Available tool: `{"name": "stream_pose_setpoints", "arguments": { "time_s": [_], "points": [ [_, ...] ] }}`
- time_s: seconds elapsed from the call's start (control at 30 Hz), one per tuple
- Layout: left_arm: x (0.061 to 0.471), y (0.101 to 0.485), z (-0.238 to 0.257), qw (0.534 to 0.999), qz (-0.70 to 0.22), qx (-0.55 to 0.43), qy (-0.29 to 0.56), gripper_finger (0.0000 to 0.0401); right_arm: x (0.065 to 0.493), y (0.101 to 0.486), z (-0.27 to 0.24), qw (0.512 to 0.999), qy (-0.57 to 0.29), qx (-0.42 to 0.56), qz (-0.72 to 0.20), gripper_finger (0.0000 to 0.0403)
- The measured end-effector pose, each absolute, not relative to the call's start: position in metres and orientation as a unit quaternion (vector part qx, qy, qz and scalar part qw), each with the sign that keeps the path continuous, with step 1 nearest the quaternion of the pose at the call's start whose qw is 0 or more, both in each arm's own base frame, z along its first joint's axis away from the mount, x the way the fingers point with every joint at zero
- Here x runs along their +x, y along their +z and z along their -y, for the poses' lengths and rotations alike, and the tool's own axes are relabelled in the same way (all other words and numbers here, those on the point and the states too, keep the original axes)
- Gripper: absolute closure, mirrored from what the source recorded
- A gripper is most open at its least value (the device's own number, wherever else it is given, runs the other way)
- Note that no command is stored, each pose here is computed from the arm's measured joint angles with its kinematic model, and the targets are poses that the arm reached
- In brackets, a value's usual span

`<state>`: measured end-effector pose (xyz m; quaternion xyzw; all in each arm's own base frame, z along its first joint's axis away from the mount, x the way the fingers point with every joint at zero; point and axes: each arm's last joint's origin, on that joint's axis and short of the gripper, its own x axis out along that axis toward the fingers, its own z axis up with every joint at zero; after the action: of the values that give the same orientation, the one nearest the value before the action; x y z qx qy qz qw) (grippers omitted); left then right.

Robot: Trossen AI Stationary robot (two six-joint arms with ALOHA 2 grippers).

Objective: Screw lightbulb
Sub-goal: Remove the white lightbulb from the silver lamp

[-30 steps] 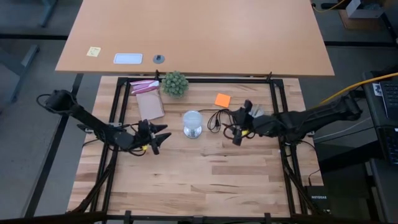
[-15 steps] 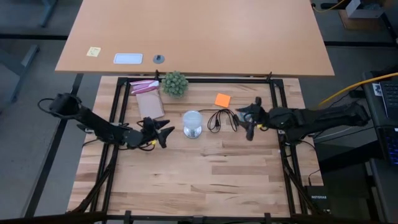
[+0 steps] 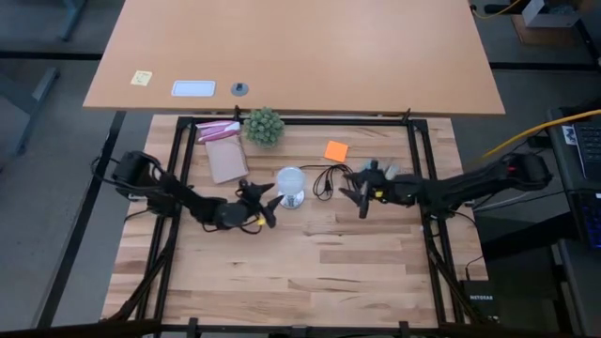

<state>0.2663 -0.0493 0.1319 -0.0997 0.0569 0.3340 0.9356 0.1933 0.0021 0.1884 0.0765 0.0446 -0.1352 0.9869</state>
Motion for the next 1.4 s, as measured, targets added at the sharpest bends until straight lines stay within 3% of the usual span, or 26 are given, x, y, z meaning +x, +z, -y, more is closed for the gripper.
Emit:
{"name": "stream_pose_setpoints", "arguments": {
  "time_s": [0.5, 0.93, 1.17, 1.3, 1.4],
  "points": [
    [0.288, 0.121, 0.046, 0.931, -0.077, -0.064, 0.35, 0.0155, 0.217, 0.136, -0.003, 0.972, -0.154, 0.096, -0.149, 0.0175],
    [0.278, 0.121, 0.081, 0.945, -0.069, -0.078, 0.31, 0.0155, 0.219, 0.137, -0.003, 0.974, -0.152, 0.1, -0.133, 0.0175],
    [0.259, 0.105, 0.072, 0.941, -0.033, -0.118, 0.317, 0.0155, 0.221, 0.142, -0.004, 0.979, -0.137, 0.107, -0.11, 0.0175],
    [0.254, 0.097, 0.063, 0.957, 0.015, -0.132, 0.259, 0.0155, 0.221, 0.144, -0.005, 0.98, -0.129, 0.109, -0.101, 0.0175],
    [0.259, 0.084, 0.056, 0.97, -0.008, -0.129, 0.205, 0.0155, 0.221, 0.144, -0.005, 0.981, -0.128, 0.109, -0.102, 0.0175]
  ]
}}
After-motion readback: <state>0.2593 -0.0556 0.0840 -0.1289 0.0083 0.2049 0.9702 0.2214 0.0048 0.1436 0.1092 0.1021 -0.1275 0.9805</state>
